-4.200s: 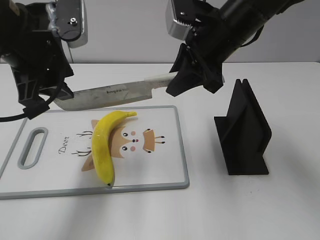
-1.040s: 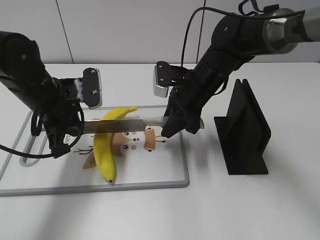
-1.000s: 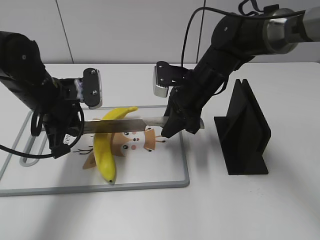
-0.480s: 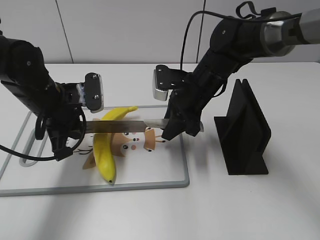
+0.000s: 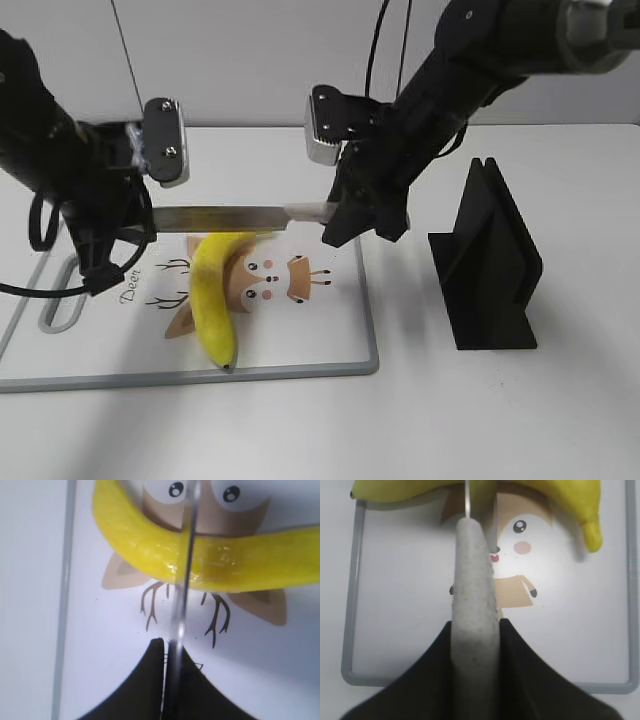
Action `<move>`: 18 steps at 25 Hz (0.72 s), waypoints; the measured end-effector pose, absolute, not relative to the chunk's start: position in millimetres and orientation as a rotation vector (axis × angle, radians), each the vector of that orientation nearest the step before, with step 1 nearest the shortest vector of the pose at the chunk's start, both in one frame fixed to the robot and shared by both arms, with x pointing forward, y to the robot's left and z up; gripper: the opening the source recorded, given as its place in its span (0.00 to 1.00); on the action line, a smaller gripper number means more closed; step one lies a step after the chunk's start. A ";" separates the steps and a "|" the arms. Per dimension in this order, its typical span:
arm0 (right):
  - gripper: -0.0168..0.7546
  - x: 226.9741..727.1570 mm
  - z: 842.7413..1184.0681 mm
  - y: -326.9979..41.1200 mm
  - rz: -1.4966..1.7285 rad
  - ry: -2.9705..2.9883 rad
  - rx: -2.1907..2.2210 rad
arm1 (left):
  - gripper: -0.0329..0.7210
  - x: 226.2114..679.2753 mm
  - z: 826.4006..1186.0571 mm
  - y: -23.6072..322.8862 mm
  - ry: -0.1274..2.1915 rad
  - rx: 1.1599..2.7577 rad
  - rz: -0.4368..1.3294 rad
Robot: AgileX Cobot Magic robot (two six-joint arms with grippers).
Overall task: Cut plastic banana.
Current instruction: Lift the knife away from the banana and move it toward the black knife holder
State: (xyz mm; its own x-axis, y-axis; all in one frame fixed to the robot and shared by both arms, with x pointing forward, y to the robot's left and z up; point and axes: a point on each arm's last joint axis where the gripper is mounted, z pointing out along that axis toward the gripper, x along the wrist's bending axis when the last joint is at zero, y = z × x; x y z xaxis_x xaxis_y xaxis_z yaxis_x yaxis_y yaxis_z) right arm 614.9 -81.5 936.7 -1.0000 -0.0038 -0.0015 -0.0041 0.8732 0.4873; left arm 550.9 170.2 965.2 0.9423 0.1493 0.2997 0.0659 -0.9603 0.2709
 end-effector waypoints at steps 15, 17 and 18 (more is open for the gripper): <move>0.26 599.9 998.0 -93.6 0.759 3.004 0.193 | 0.84 519.7 1044.9 173.6 0.249 2.609 0.612; 0.26 598.5 1004.8 -94.1 0.779 2.996 0.325 | 0.86 514.0 1052.7 175.0 0.250 2.596 0.614; 0.26 597.4 1009.1 -94.5 0.789 2.989 0.383 | 0.86 511.1 1057.7 176.0 0.256 2.584 0.623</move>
